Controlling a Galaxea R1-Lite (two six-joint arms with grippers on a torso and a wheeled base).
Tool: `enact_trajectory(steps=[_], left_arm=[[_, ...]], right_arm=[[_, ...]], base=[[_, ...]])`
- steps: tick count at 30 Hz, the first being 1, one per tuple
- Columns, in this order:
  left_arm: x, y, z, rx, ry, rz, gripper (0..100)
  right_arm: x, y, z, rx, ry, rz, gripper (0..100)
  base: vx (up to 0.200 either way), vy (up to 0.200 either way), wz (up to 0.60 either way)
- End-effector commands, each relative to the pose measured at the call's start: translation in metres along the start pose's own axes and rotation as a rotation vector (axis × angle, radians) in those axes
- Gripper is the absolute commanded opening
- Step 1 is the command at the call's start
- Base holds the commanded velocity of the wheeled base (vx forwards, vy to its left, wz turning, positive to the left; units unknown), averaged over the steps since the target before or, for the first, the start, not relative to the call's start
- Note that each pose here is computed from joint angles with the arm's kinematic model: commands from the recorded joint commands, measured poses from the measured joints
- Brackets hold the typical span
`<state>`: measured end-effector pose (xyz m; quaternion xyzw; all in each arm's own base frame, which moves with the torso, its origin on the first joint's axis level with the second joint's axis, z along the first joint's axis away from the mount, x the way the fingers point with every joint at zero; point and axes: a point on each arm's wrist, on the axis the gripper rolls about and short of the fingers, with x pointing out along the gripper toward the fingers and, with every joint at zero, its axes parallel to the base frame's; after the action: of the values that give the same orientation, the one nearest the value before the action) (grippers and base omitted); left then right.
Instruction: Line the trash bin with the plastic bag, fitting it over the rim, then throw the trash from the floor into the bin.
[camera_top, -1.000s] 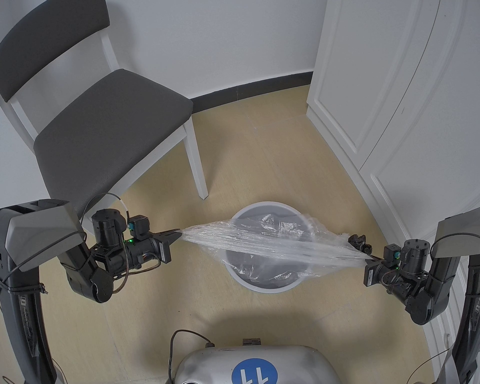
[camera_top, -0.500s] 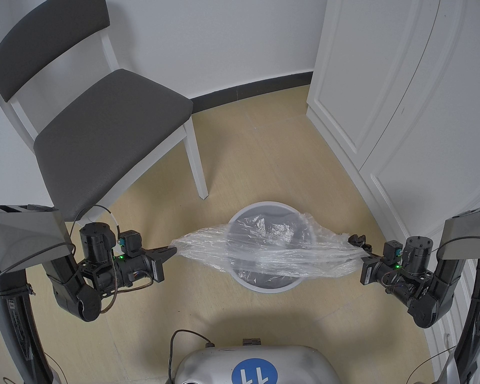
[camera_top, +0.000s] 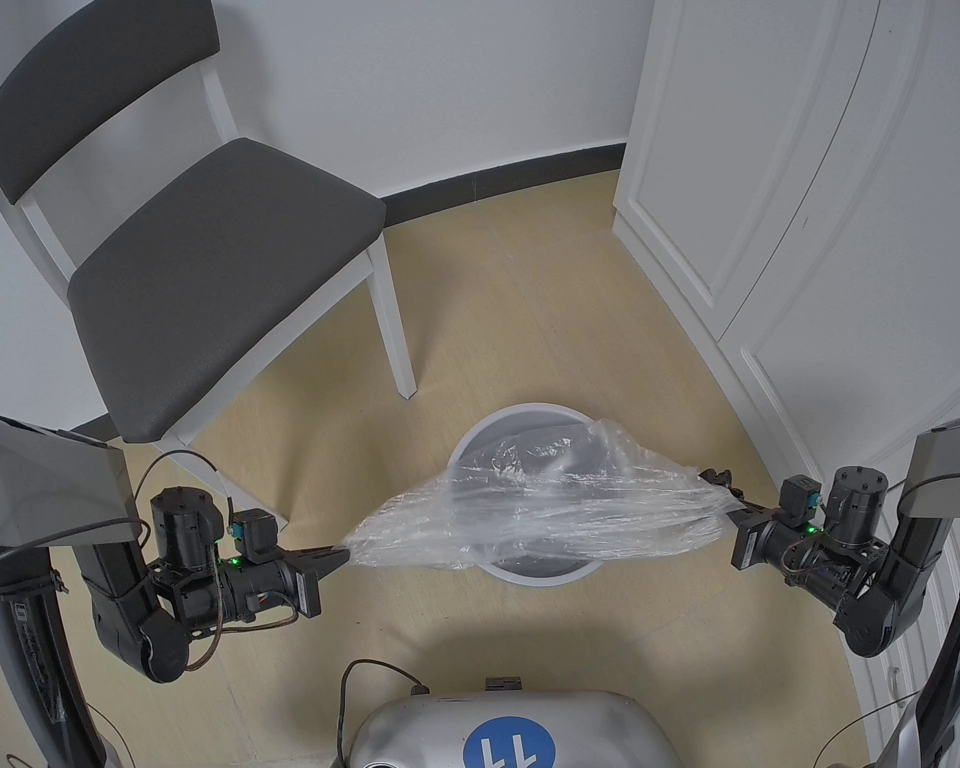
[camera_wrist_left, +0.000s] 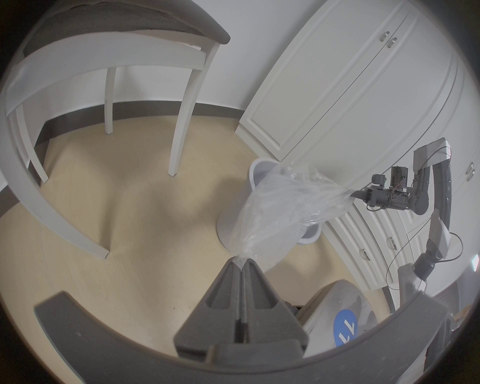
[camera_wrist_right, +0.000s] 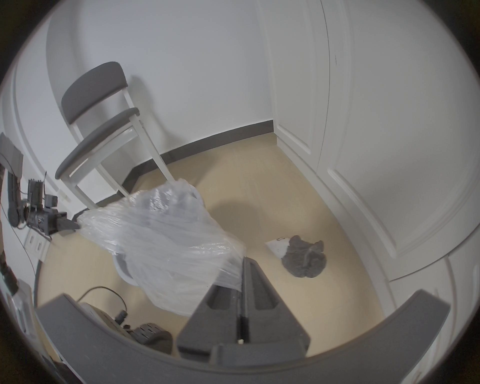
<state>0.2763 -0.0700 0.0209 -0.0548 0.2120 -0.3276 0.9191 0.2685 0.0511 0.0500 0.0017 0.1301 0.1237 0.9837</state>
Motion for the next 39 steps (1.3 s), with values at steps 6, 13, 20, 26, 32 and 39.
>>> enact_trajectory(steps=[6, 13, 20, 26, 32, 39], left_arm=[[-0.013, -0.003, -0.017, -0.035, 0.074, 0.013, 0], [-0.012, -0.003, -0.038, 0.022, 0.163, 0.003, 0], [-0.008, 0.0, -0.052, 0.03, 0.214, -0.001, 0], [0.002, 0.003, -0.054, 0.034, 0.211, -0.004, 0], [0.005, 0.004, -0.051, 0.043, 0.197, -0.001, 0], [0.038, 0.024, -0.04, 0.079, 0.098, 0.04, 0]], right_arm=[[-0.021, -0.039, -0.016, -0.168, 0.109, -0.064, 0], [-0.02, -0.042, -0.038, -0.21, 0.206, -0.041, 0], [-0.016, -0.043, -0.051, -0.219, 0.262, -0.03, 0], [-0.013, -0.042, -0.058, -0.223, 0.284, -0.021, 0], [-0.014, -0.043, -0.058, -0.234, 0.29, -0.027, 0], [0.015, -0.039, -0.069, -0.215, 0.264, -0.066, 0]], base=[[0.0, 0.0, 0.0], [0.0, 0.0, 0.0], [0.0, 0.0, 0.0], [0.0, 0.0, 0.0], [0.0, 0.0, 0.0], [0.0, 0.0, 0.0]])
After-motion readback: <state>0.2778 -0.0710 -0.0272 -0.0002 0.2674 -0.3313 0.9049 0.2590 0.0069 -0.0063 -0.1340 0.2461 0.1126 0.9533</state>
